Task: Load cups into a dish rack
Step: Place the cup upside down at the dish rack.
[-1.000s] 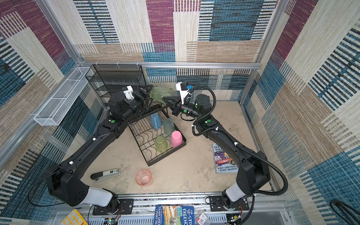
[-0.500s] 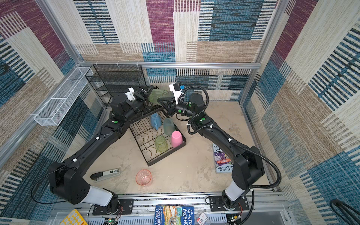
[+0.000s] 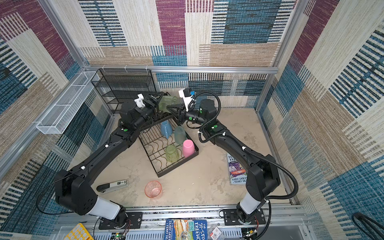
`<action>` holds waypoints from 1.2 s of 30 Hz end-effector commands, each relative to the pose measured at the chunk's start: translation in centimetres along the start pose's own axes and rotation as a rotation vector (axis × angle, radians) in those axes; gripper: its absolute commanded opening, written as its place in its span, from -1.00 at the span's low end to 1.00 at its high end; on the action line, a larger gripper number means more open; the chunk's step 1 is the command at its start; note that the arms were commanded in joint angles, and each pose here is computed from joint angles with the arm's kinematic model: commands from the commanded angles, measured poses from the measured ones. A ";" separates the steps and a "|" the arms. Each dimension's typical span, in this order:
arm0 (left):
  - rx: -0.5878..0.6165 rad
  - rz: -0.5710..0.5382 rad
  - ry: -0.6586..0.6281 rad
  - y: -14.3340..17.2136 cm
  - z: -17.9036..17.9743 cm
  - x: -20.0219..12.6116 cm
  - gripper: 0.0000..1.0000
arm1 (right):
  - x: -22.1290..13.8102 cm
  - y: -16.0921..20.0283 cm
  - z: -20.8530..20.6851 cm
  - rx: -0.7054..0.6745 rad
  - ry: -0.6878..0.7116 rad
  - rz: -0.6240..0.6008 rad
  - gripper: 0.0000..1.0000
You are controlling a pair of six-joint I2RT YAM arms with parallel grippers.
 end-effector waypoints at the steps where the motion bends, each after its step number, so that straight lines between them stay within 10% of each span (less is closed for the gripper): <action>1: 0.010 -0.010 0.053 -0.3 -0.5 0.0 0.56 | -0.1 -0.8 0.9 -0.018 -0.044 -0.020 -1.00; 11: 0.073 -0.024 0.067 -0.6 -0.7 -0.2 0.25 | 0.2 -0.8 0.6 -0.005 -0.038 -0.009 -0.72; 19: 0.116 -0.034 0.054 -0.7 -0.7 -0.4 0.21 | 0.4 -0.9 0.3 -0.004 -0.019 -0.013 -0.26; 36: 0.206 -0.113 -0.023 -2.0 -0.2 -1.1 0.19 | 0.9 -0.8 -1.1 0.000 0.096 -0.025 0.06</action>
Point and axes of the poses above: each gripper's point midway between its finger pads, its own x axis out along the fingers, its own z axis along the line the jaws close on, y = z × x, the point moved 10 cm from there along -x, back along the fingers, and after that the axes turned 9 degrees about x, right-handed, at the moved point
